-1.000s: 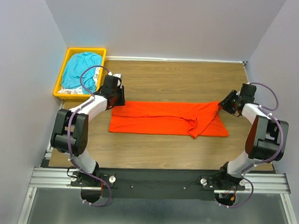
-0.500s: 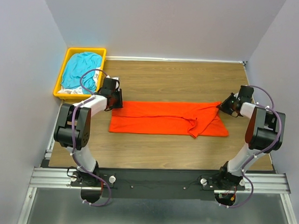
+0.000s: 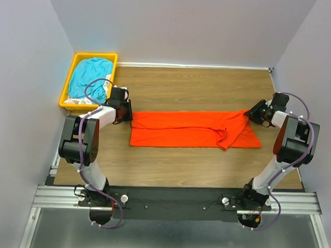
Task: Fold and stack the t-shirts
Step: Fold the tshirt
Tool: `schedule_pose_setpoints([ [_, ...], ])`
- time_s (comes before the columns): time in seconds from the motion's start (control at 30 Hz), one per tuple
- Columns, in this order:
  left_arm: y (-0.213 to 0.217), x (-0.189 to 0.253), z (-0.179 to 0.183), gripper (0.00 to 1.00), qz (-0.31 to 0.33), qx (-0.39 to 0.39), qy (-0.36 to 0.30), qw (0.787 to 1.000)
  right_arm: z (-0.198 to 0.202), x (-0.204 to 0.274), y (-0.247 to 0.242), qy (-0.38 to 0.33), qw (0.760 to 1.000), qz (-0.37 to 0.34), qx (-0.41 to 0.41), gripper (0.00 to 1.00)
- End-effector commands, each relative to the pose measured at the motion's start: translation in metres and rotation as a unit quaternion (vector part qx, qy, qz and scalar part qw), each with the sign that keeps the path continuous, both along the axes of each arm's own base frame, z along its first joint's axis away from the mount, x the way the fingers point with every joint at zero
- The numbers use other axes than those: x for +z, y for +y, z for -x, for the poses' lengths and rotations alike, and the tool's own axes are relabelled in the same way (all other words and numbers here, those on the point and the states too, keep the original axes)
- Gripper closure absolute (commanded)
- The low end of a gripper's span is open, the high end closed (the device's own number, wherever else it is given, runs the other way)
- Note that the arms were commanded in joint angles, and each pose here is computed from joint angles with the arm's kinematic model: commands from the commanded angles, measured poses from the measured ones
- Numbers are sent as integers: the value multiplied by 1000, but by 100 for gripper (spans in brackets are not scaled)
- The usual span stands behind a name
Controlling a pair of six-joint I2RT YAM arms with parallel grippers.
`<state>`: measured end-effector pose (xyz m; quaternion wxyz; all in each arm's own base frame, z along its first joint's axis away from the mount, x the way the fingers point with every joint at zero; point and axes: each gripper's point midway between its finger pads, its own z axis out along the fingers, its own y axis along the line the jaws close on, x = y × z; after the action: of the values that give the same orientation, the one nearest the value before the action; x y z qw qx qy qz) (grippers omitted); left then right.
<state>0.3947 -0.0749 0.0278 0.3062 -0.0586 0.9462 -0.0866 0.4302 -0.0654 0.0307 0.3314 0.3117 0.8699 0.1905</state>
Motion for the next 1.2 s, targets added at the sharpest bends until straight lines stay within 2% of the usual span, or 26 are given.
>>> schedule_pose_setpoints([
  [0.0, 6, 30, -7, 57, -8, 9, -38, 999, 5, 43, 1, -14, 999, 49, 12, 52],
  [0.1, 6, 54, -11, 56, -6, 12, -70, 997, 15, 59, 4, -11, 995, 100, 6, 48],
  [0.27, 11, 86, -16, 55, -12, 19, -125, 992, 44, 75, 48, -25, 991, 118, 62, 49],
  [0.37, 10, 102, -16, 55, -9, 12, -150, 989, 66, 68, 90, -22, 989, 88, 116, 58],
  [0.43, 8, 106, -15, 55, -7, 8, -156, 988, 76, 59, 100, -11, 988, 80, 128, 60],
  [0.6, -8, 110, -12, 55, 12, -22, -162, 987, 103, 25, 134, 34, 982, 56, 177, 64],
  [0.8, -27, 104, -5, 55, 23, -47, -154, 987, 120, 12, 168, 50, 972, 34, 225, 68],
  [1.17, -81, 93, 6, 55, 43, -113, -136, 983, 146, -17, 191, 108, 959, 1, 263, 67],
])
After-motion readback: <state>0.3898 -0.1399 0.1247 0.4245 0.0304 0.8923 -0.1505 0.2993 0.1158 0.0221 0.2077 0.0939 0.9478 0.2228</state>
